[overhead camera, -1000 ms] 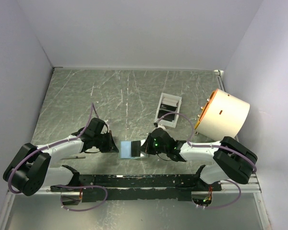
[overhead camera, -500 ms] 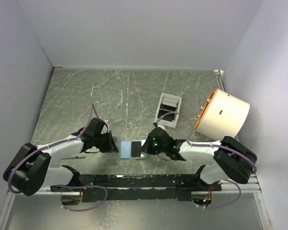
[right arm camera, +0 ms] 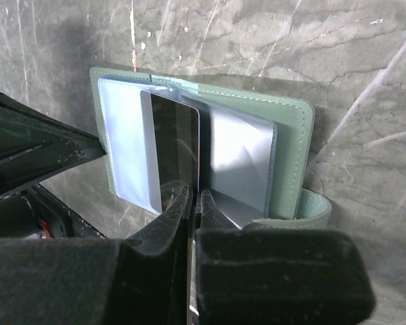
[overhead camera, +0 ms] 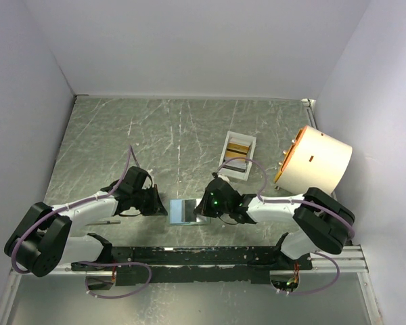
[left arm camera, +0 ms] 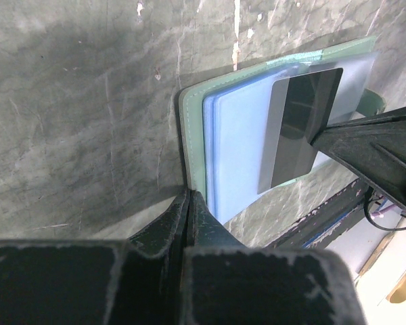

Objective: Put the credit cards into the card holder
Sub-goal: Insert the credit card into the card holder.

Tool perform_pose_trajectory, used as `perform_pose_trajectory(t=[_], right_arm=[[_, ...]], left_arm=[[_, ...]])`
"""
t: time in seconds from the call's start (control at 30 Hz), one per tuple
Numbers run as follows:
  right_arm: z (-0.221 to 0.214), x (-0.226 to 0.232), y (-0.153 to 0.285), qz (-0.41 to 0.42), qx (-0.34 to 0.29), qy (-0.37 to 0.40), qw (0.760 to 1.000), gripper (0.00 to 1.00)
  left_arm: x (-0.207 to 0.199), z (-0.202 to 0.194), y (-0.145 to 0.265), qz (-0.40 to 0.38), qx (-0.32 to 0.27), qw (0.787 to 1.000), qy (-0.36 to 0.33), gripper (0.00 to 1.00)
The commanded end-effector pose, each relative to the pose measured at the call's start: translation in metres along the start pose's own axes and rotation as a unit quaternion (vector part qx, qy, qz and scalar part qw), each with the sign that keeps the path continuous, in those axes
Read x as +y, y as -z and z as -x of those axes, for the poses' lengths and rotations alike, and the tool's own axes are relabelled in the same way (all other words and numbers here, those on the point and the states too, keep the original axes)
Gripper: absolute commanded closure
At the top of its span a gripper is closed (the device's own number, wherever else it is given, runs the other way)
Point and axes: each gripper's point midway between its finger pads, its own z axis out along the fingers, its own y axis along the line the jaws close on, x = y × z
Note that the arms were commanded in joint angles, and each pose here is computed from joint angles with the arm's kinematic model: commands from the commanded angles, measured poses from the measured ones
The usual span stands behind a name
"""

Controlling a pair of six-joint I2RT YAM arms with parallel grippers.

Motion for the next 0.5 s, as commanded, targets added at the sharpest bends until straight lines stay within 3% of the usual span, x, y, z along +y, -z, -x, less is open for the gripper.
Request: perform_pose_trajectory(t=[0.0, 0.47], right_arm=[[-0.0067, -0.0066, -0.0024, -0.019, 0.014, 0.018, 1.0, 1.0], [-0.0077, 0.0026, -0.0065, -0.019, 0.027, 0.039, 0.999, 1.0]], left_arm=[[-0.0103, -0.0016, -0.0011, -0.027, 0.005, 1.0, -0.007, 0.92], [-0.0143, 0.0011, -0.0002, -0.031, 0.004, 0.999, -0.01, 0.92]])
